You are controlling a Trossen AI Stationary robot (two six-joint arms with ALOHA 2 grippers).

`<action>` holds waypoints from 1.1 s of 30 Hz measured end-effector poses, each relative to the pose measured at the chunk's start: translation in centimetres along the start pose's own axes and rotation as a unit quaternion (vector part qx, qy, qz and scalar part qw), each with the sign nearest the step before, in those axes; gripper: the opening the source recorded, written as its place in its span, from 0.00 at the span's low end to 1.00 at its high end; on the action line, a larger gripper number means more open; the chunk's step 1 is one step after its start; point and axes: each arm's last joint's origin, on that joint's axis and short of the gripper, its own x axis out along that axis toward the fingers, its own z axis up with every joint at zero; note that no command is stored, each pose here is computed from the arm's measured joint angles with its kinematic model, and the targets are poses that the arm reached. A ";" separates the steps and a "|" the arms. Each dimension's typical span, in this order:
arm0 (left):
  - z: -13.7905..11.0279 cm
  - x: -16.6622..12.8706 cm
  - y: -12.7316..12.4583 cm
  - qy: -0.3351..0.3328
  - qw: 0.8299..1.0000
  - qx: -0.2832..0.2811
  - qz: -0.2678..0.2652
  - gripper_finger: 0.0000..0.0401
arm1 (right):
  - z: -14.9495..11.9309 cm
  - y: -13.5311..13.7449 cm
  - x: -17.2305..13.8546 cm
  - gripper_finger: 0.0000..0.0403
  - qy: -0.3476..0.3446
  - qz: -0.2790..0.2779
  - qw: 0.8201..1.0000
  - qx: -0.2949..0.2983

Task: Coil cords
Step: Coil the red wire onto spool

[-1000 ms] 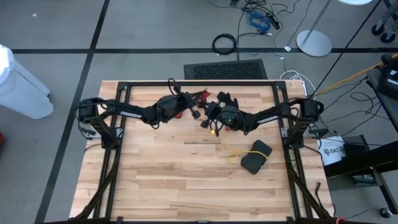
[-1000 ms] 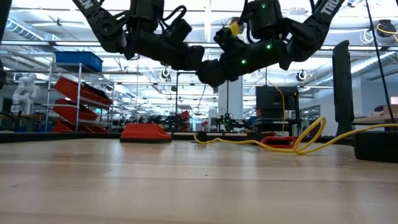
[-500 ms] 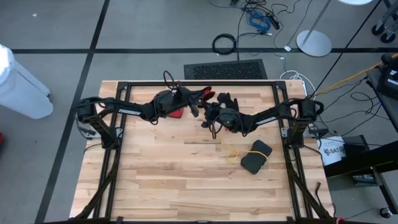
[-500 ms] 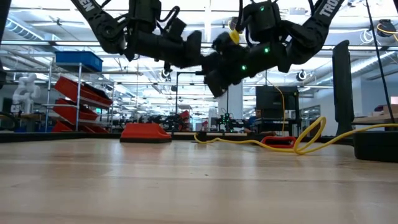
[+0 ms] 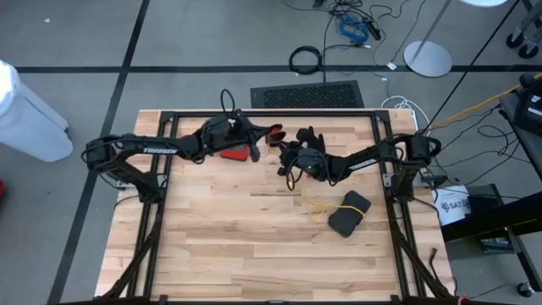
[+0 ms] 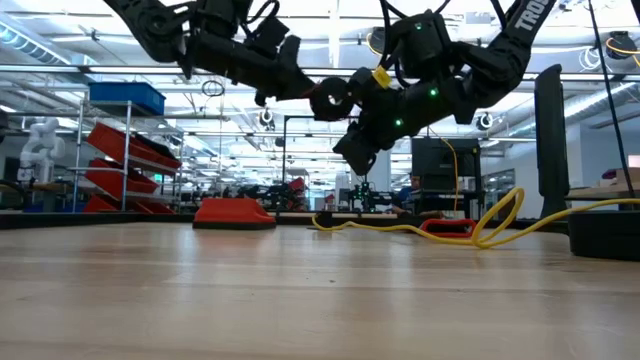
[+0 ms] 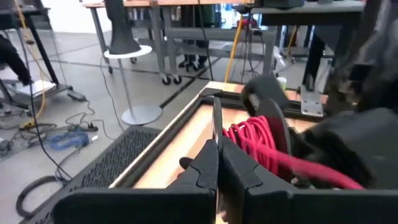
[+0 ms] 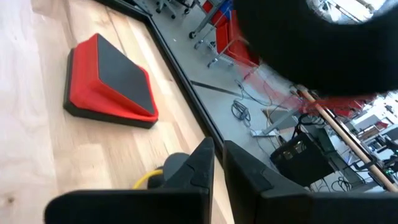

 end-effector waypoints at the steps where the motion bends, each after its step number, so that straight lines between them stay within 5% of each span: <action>1: 0.1 -0.2 0.0 0.002 1.000 0.002 -0.001 0.02 | 0.0 0.0 0.0 0.05 0.000 0.000 1.000 0.000; 19: 0.9 -1.0 -0.1 0.003 0.999 0.041 -0.006 0.02 | -1.5 0.0 -0.8 0.05 0.013 0.011 1.000 0.019; 33: -0.6 -1.2 0.0 0.082 0.992 0.098 -0.014 0.02 | -2.1 -0.8 -1.7 0.05 0.024 0.043 0.998 0.046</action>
